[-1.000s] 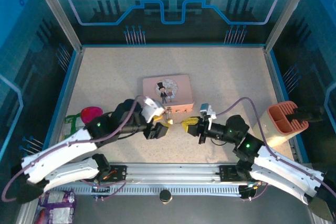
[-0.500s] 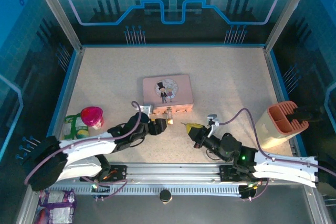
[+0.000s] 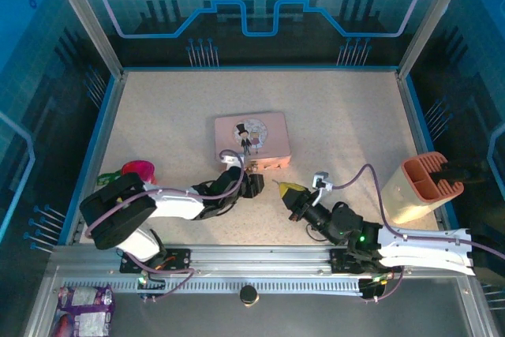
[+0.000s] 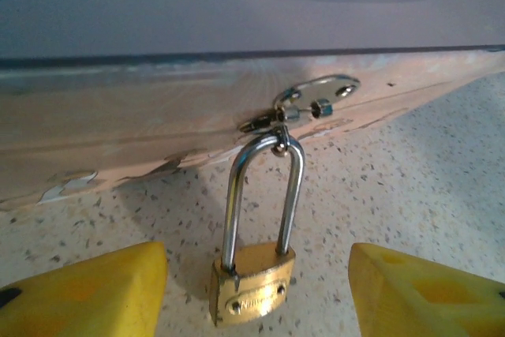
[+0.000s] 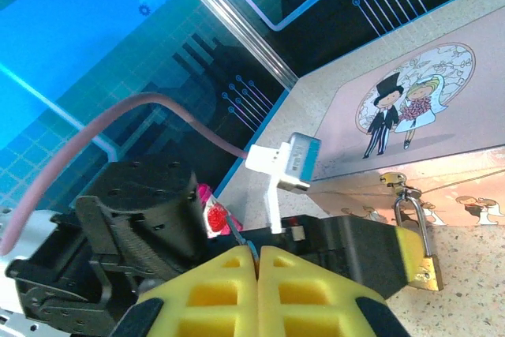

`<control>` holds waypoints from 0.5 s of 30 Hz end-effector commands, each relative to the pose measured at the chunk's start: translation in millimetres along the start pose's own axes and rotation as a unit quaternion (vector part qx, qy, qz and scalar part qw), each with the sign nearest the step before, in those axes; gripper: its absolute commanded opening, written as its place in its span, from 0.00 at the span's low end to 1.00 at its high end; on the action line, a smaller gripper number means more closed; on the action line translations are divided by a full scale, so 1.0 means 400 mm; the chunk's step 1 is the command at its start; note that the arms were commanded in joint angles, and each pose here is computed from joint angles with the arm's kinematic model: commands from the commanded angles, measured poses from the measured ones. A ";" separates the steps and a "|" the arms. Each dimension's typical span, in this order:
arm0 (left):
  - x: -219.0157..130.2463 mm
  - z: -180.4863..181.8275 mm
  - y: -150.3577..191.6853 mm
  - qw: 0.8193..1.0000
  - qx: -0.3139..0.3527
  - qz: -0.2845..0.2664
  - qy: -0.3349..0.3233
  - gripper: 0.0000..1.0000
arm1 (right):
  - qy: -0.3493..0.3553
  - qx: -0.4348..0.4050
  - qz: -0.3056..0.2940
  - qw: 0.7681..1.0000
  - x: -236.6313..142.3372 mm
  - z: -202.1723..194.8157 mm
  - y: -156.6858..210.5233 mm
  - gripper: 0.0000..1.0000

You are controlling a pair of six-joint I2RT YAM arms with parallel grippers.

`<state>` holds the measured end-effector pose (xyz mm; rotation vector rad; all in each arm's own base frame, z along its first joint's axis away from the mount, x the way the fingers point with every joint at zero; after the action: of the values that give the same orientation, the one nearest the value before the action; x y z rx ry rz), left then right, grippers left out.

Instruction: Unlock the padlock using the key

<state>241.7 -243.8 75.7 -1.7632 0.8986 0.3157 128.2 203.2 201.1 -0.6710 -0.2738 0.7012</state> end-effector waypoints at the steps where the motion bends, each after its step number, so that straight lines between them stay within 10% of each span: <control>1: 0.026 -0.011 -0.011 1.000 -0.002 -0.011 -0.010 0.60 | -0.004 0.013 -0.022 1.000 -0.009 0.004 -0.013 0.00; 15: 0.040 -0.017 0.010 1.000 -0.012 -0.001 0.010 0.31 | 0.013 0.022 -0.015 1.000 -0.010 -0.010 -0.003 0.00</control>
<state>248.8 -251.3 58.9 -1.7599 0.8979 0.3621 127.3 200.4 199.1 -0.6596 -0.2608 0.6931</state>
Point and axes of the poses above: each hand's point on the last joint's axis, 136 mm out from that joint toward the fingers, its own x axis out along the fingers, its own z axis along the line the jaws close on, y = z × x, the point moved 5 cm from there along -x, back along the fingers, and after that the axes turned 5 degrees about x, right-handed, at the moved point
